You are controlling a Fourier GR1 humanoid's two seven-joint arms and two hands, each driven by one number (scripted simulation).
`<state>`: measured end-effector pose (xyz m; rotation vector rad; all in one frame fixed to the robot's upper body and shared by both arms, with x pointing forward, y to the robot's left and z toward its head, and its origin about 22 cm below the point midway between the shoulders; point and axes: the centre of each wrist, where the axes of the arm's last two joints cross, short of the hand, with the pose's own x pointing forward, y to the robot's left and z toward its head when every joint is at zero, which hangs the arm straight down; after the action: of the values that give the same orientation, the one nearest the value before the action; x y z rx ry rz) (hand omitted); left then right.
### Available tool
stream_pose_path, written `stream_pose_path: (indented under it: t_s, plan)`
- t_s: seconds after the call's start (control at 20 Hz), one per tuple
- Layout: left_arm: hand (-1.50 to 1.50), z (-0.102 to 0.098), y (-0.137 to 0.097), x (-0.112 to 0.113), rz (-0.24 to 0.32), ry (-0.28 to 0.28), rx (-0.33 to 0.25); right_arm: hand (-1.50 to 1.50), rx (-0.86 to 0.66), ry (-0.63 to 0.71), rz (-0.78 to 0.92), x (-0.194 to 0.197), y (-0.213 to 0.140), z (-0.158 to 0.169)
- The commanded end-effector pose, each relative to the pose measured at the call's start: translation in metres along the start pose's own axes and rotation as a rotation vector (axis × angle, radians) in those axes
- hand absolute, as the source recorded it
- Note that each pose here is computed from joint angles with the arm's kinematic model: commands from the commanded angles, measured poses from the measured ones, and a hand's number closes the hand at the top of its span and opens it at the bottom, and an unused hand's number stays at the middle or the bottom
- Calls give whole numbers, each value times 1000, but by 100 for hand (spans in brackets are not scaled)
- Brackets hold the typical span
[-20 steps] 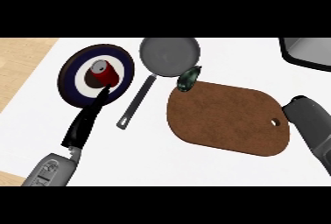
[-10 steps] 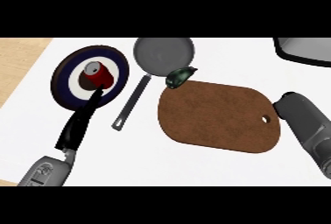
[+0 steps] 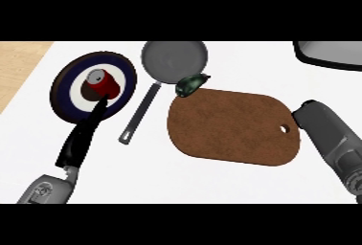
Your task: Pick the eggplant from the cutting board and place it in the pan
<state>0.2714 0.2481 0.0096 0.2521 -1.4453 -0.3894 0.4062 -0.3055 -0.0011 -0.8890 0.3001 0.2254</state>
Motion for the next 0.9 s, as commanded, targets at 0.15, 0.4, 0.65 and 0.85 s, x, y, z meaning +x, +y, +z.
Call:
stream_pose_path:
  t_s: [0.15, 0.4, 0.65, 0.85]
  plan:
    - [0, 3, 4, 0, 10, 11, 24, -150, 16, 229, 50, 2, 36, 4]
    - [0, 13, 5, -7, 0, 23, 34, 150, -37, 202, 32, 5, 38, 14]
    - [0, 13, 11, -5, 19, 27, 36, 150, -5, 191, -2, 7, 45, 20]
    - [0, 12, 5, -4, 24, 49, 43, 150, -45, 48, 1, 23, 51, 85]
